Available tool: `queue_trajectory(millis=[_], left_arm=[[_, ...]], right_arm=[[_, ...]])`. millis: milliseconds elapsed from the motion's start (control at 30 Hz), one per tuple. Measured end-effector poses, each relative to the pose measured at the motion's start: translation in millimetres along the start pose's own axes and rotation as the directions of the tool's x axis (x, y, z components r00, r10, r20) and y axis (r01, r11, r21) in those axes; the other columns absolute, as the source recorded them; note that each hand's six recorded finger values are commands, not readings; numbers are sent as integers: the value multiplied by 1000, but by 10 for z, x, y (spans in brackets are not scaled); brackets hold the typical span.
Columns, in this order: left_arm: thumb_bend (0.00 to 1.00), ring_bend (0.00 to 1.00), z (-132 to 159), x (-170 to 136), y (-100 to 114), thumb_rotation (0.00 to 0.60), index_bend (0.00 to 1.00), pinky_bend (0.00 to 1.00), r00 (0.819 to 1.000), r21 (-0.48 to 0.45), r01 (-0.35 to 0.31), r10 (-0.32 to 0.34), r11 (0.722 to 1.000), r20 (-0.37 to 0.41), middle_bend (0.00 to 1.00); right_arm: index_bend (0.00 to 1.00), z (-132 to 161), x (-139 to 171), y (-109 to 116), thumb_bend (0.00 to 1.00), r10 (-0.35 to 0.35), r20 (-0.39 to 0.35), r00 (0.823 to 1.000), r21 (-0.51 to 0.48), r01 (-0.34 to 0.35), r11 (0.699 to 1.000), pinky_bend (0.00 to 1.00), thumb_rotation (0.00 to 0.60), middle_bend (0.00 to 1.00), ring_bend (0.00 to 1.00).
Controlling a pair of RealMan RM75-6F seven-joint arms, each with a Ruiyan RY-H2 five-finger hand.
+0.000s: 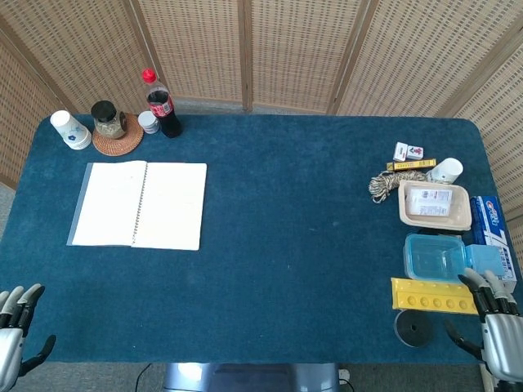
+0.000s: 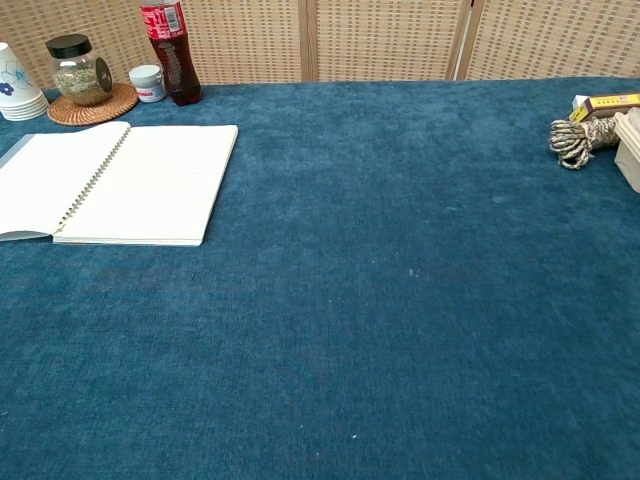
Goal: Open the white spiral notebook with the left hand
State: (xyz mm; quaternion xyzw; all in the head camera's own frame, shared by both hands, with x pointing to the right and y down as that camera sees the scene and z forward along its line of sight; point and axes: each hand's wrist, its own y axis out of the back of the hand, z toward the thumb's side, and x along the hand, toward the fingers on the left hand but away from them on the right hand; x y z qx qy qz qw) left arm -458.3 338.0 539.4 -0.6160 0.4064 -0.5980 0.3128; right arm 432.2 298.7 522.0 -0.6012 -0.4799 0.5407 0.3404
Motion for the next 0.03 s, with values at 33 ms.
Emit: queue_trajectory(millis=[33], left_arm=[[296, 39, 7, 5, -4, 600, 49, 0, 1000, 0, 1, -1, 1000, 0, 130]], right_arm=[[137, -8, 1, -3, 260, 1, 1, 1000, 1, -1, 1000, 166, 600, 151, 54]])
